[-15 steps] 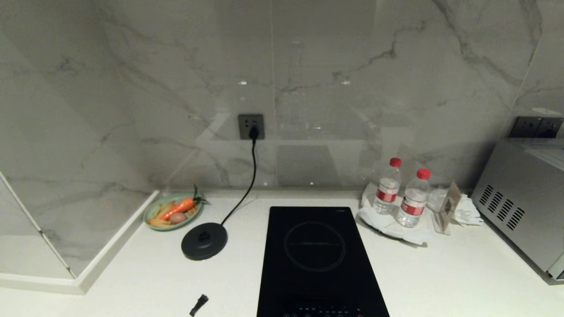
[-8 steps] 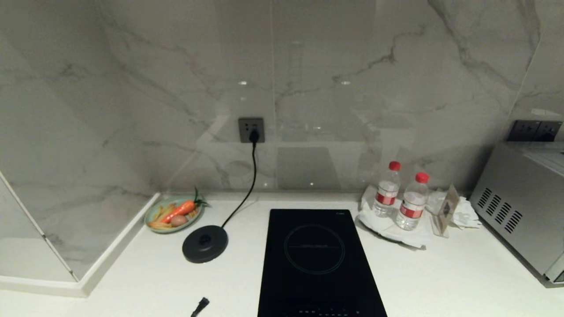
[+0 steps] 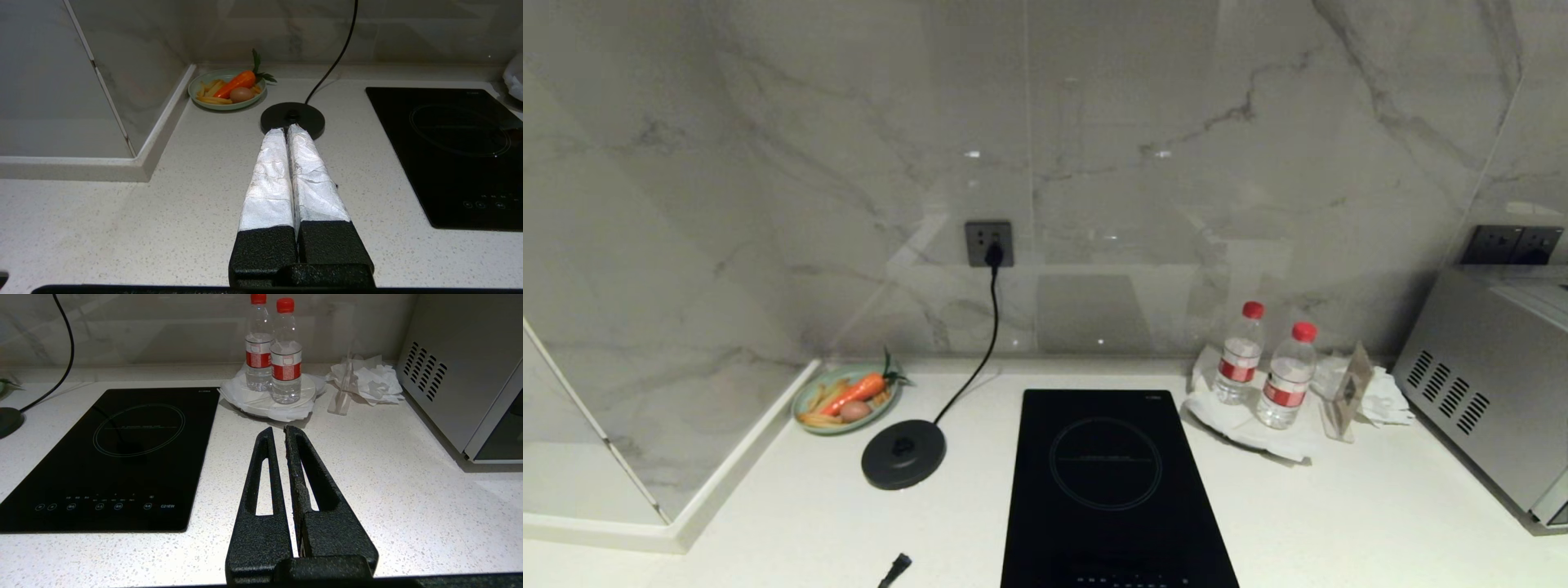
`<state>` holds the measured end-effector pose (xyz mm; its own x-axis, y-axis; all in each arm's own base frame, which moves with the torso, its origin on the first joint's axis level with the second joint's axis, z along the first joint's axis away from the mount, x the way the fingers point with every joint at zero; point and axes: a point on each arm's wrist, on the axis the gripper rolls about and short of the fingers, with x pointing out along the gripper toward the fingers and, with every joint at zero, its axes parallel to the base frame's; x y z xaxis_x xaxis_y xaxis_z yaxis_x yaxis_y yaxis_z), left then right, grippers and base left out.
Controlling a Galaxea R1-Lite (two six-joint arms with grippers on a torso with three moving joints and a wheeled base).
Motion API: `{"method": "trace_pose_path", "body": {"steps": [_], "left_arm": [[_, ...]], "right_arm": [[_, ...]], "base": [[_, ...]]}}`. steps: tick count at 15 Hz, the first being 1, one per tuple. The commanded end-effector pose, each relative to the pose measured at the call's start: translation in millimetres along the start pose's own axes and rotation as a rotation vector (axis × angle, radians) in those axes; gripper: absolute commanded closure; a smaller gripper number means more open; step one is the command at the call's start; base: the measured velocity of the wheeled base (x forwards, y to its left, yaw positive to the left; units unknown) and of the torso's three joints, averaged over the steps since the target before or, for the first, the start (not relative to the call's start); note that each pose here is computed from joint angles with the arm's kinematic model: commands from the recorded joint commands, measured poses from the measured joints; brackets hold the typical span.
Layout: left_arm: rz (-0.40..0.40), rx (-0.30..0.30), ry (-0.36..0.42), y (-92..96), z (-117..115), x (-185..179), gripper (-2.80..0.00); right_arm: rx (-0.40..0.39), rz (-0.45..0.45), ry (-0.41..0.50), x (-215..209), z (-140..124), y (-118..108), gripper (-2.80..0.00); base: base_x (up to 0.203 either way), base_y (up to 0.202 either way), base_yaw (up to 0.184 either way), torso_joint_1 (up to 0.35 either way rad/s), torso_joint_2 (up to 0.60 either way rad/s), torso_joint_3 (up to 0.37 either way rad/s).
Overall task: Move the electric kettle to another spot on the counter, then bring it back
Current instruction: Grab the kettle
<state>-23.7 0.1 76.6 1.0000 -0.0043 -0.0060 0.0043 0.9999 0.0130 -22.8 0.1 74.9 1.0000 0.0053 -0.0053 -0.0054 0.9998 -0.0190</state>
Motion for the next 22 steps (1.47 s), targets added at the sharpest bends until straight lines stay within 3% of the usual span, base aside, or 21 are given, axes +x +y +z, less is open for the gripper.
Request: {"method": "trace_pose_path", "body": {"steps": [1, 11, 22], "left_arm": [[0.0, 0.001, 0.002, 0.0, 0.0, 0.1, 0.0], [0.0, -0.001, 0.002, 0.0, 0.0, 0.1, 0.0], [0.0, 0.001, 0.002, 0.0, 0.0, 0.1, 0.0]], "right_arm": [[0.002, 0.001, 0.001, 0.0, -0.1, 0.0, 0.0], [0.002, 0.001, 0.001, 0.0, -0.1, 0.0, 0.0], [0.001, 0.001, 0.001, 0.0, -0.1, 0.0, 0.0]], "base": [[0.0, 0.0, 0.0, 0.0, 0.0, 0.0], [-0.002, 0.0, 0.015, 0.001, 0.0, 0.0], [-0.001, -0.009, 0.174, 0.002, 0.01, 0.004]]}}
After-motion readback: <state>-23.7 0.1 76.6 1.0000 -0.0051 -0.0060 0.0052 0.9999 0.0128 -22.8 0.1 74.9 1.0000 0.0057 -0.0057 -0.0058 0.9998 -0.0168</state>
